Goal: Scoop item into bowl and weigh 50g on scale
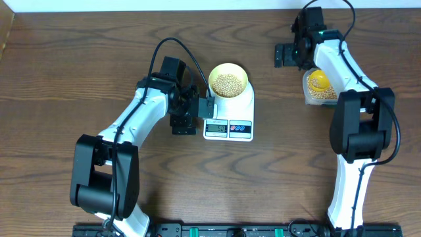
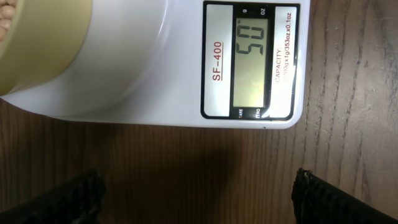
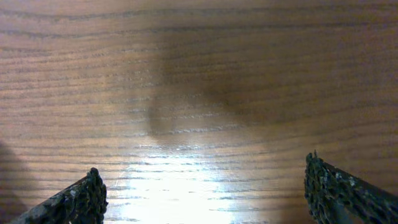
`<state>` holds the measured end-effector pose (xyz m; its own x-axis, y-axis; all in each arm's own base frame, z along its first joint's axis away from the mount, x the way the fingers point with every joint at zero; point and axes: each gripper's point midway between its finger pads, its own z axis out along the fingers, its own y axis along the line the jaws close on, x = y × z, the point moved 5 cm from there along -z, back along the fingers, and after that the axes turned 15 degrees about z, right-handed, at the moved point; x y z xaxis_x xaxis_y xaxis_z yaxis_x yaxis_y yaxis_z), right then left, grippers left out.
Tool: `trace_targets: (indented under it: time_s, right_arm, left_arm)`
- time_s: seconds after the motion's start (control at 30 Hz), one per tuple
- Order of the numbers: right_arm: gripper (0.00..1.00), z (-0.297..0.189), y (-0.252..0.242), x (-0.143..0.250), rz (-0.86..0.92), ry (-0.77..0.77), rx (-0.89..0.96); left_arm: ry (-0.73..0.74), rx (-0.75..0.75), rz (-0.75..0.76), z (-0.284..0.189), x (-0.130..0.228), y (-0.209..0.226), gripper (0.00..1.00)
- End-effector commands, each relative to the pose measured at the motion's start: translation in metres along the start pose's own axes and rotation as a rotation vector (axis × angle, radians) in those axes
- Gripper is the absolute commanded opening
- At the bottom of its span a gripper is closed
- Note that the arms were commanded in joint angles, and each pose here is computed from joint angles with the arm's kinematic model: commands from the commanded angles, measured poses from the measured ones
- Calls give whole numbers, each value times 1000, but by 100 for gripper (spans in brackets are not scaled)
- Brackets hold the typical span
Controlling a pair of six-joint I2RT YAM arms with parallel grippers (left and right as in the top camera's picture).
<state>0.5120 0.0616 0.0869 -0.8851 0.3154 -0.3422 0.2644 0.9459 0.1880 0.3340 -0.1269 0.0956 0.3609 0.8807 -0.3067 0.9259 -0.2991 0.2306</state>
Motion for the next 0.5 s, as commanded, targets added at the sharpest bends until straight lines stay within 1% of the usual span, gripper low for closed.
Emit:
trace_targets:
  time_s: [0.0, 0.13, 0.33, 0.47]
  right_arm:
    - [99, 11, -3, 16, 18, 64, 24]
    - [99, 3, -2, 12, 18, 43, 22]
    - [99, -46, 11, -7, 8, -61, -24]
    - [99, -80, 13, -18, 0, -145, -13]
  left_arm:
    - [-2, -10, -1, -4, -3, -2, 98]
    - [-2, -10, -1, -4, -3, -1, 98]
    - [-2, -10, -1, -4, -3, -2, 98]
    - [-2, -10, -1, -4, -3, -1, 98]
